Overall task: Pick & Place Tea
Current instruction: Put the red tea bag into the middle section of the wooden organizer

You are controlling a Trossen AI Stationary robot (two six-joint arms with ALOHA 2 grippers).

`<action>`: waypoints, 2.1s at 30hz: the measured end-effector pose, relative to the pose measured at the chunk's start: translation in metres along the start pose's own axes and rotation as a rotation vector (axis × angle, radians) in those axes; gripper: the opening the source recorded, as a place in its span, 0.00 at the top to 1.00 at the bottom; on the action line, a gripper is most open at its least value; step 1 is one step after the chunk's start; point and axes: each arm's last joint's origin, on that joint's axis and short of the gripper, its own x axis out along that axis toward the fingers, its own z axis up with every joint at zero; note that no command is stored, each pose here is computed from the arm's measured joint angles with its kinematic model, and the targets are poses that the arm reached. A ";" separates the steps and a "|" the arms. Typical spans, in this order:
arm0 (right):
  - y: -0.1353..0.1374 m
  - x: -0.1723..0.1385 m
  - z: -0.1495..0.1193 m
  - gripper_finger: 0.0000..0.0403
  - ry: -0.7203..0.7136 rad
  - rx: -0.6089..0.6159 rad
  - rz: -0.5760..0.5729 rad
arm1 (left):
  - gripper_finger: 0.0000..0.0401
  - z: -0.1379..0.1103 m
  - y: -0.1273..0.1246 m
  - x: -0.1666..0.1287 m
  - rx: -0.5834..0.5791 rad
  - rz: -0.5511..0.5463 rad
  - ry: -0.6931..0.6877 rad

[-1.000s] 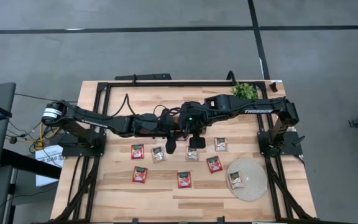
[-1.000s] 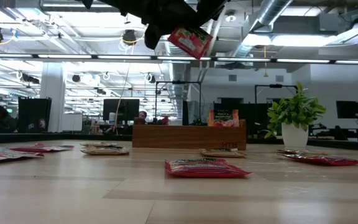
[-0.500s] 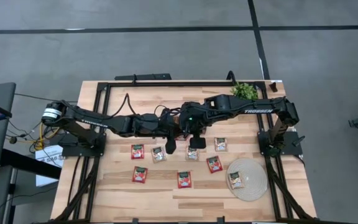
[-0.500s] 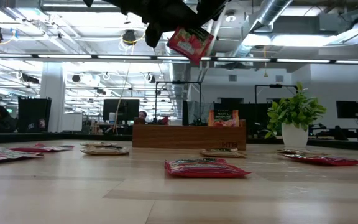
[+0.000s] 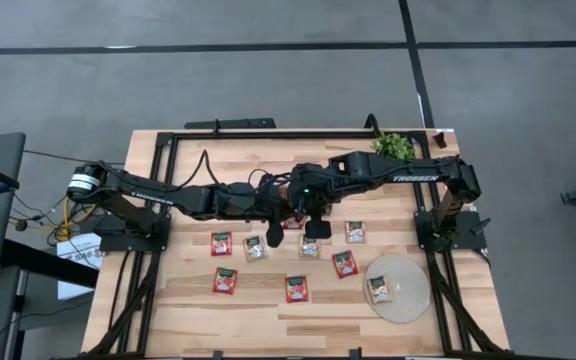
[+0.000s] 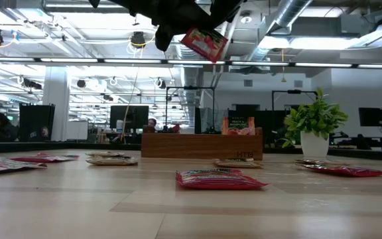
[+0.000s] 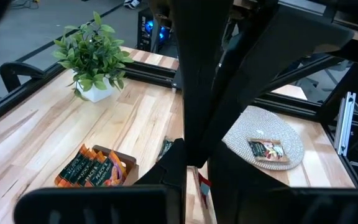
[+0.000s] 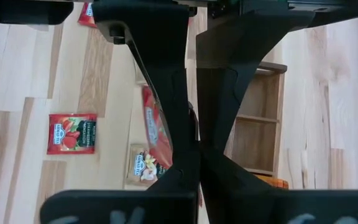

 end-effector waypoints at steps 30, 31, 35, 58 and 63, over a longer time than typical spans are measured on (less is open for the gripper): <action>-0.009 -0.007 -0.011 0.87 0.114 -0.002 0.023 | 0.99 -0.013 0.006 -0.001 0.040 0.102 0.109; -0.009 -0.008 -0.013 0.86 0.130 -0.002 0.025 | 0.99 -0.012 0.006 -0.001 0.048 0.119 0.100; -0.008 -0.009 -0.019 0.84 0.191 -0.001 0.033 | 1.00 -0.009 0.017 0.001 0.052 0.162 0.087; 0.006 -0.117 -0.104 0.94 -0.133 0.101 0.011 | 1.00 -0.039 0.098 0.057 -0.059 0.151 0.086; 0.012 -0.125 -0.117 0.94 -0.187 0.150 0.027 | 1.00 -0.044 0.117 0.054 -0.072 0.174 0.100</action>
